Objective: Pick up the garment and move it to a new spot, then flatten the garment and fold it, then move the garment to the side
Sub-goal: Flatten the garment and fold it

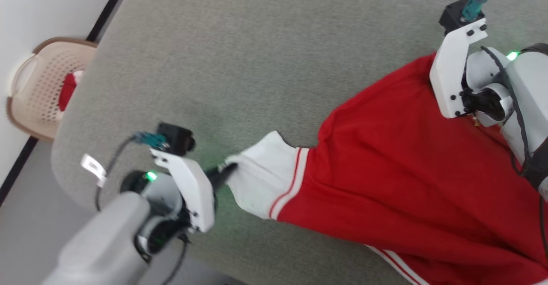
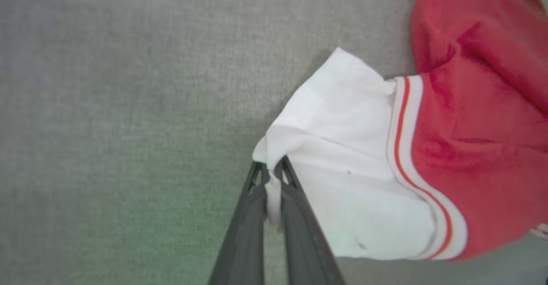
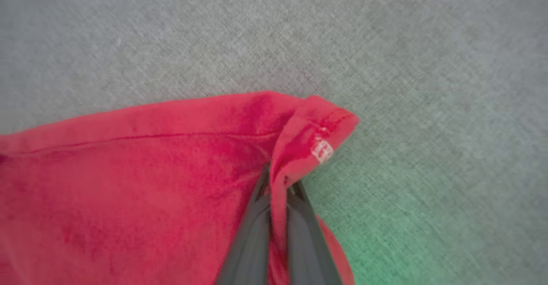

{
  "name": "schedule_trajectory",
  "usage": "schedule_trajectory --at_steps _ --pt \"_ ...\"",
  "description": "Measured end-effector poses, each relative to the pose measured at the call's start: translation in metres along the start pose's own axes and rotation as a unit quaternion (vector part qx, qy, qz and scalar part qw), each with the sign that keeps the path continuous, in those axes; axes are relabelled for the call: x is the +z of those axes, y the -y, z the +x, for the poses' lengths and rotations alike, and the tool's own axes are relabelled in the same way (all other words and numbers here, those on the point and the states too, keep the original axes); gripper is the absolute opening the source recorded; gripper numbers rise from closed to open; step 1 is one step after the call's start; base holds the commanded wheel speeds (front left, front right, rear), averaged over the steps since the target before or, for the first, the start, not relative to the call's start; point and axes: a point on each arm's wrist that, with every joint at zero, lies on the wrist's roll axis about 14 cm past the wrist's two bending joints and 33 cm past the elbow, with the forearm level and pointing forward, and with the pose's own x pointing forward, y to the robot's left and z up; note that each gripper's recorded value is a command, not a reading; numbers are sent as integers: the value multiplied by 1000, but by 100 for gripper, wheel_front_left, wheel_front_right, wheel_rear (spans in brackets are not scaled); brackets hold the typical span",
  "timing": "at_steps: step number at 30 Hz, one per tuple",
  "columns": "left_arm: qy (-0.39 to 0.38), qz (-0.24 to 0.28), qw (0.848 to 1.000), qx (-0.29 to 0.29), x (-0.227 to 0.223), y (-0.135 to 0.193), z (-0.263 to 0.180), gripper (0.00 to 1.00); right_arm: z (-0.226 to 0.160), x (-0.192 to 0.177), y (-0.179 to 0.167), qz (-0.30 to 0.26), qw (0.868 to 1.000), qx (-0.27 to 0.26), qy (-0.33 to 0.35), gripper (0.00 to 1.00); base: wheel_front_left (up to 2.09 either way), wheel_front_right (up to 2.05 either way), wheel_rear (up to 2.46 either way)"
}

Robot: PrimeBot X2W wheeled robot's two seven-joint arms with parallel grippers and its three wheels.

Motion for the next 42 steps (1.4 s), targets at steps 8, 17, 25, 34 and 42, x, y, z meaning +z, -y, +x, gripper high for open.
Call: schedule_trajectory --at_steps 8,17,25,34,42 --pt "50 92 994 22 88 -12 -8 0 -62 23 28 -13 994 -28 105 0 0 0 0" --pt "109 186 976 25 190 18 -21 0 -160 38 72 1 973 -93 213 0 0 0 0" --pt "172 234 957 7 263 65 -46 0 -242 43 85 23 949 -140 283 0 0 0 0" --pt "267 255 929 -8 329 109 -65 0 -292 55 100 32 917 -200 343 0 0 0 0" --pt "481 261 837 4 427 147 -114 0 -329 106 124 -11 845 -283 454 0 0 0 0"
